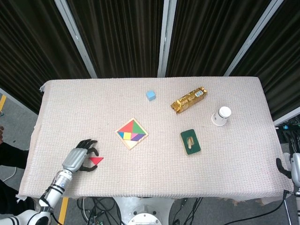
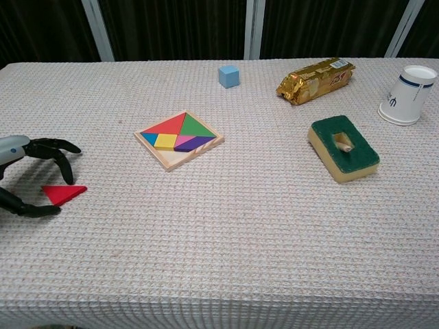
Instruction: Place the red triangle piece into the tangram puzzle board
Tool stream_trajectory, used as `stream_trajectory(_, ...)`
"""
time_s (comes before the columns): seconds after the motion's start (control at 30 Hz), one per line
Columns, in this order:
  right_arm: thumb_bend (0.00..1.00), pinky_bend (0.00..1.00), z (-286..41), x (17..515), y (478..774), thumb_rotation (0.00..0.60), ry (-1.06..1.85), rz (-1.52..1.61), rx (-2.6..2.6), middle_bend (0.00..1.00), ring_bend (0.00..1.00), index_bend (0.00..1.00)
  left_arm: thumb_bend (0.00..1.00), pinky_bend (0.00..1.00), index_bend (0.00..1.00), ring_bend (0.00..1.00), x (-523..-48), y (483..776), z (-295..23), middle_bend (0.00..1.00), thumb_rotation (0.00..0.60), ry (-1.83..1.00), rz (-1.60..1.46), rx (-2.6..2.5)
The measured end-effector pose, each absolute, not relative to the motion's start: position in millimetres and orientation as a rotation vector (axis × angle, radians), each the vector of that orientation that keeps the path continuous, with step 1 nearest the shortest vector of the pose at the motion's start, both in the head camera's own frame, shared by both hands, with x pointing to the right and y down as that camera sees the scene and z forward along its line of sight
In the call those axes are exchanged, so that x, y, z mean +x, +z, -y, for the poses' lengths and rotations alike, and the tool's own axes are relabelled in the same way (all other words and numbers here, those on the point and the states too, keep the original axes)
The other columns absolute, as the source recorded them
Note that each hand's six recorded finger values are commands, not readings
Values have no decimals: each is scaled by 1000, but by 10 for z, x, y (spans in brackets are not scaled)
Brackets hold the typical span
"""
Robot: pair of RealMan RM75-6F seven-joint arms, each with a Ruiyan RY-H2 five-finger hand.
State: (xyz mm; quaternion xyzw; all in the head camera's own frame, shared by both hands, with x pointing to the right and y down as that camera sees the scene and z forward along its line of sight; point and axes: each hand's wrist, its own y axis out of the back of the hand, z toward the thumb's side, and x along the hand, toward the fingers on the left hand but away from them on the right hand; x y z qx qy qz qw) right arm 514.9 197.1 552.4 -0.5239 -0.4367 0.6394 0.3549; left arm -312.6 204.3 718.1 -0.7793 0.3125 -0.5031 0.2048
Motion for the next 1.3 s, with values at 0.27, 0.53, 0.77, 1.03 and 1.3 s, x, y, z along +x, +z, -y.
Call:
stream_trajectory(0.27,303,0,-1976,5157,5536,600,1658,1128,-1354,0,0,0,217,6,466,0,-3123,7193,-2054,91,600,-1407,-872,-2175)
stream_trajectory(0.53,303,0,-1979,5165,5534,600,1663,1130,-1350,0,0,0,233,6,478,0,-3124,7201,-2058,92,600,-1413,-875,-2172)
stream_trajectory(0.77,303,0,-1977,5160,5536,600,1661,1130,-1352,0,0,0,247,6,484,0,-3115,7153,-2030,93,600,-1399,-892,-2169)
stream_trajectory(1.03,303,0,-1970,5160,5518,600,1654,1137,-1349,0,0,0,246,6,484,0,-3080,7096,-1973,96,600,-1380,-912,-2173)
stream_trajectory(1.3,303,0,-1919,5158,5465,600,1632,1162,-1347,0,0,0,245,7,483,0,-2766,6994,-1774,96,600,-1282,-909,-2245)
